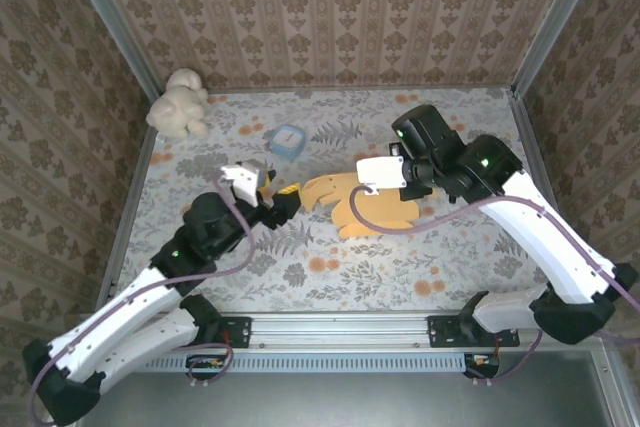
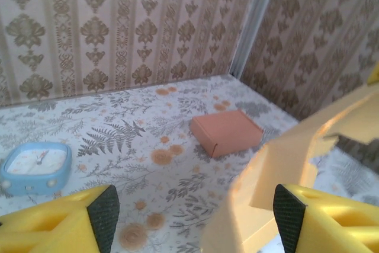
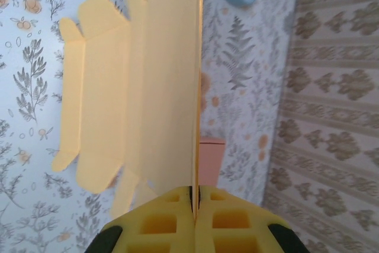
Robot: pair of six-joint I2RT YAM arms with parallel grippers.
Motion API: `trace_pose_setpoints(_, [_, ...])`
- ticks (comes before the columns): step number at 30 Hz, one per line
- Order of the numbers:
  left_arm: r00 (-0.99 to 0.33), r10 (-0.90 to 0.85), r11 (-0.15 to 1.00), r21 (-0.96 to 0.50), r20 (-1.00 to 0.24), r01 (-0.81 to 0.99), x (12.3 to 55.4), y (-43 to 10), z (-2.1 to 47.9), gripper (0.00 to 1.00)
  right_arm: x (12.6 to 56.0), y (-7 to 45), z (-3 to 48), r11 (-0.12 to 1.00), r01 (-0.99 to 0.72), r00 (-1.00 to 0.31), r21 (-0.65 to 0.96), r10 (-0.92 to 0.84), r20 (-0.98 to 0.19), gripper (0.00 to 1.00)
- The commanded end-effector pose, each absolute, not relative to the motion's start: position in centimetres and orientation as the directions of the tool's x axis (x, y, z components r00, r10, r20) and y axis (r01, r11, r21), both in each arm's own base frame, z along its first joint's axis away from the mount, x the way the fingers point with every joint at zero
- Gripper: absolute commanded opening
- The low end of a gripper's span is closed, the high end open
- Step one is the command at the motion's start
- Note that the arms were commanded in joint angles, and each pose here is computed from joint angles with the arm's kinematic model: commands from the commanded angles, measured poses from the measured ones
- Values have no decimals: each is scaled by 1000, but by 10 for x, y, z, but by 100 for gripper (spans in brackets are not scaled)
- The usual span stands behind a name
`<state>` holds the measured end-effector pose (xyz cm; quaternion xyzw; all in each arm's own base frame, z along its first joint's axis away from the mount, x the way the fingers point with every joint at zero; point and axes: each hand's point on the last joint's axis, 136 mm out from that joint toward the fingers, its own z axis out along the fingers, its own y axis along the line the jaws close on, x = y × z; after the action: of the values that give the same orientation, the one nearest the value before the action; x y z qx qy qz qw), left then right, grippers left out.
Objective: Fold the paper box
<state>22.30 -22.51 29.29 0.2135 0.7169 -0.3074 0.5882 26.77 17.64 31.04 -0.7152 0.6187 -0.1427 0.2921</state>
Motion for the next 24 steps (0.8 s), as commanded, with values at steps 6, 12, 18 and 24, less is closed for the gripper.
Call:
trace_pose_setpoints(6, [-27,110,722,61,-994,689,250,-241,284,75,287,175,281,-76,-880,199,-469,-955,-220,0])
trace_pose_setpoints(12, [-75,176,776,91,-982,623,286,-246,264,75,298,172,273,-80,-893,205,-444,-948,-242,0])
trace_pose_setpoints(18, [-95,193,723,76,-977,687,292,-269,253,75,305,170,263,-83,-904,196,-419,-952,-234,0])
trace_pose_setpoints(24, [-113,213,677,63,-971,734,292,-296,247,74,309,181,266,-65,-906,199,-419,-937,-286,0])
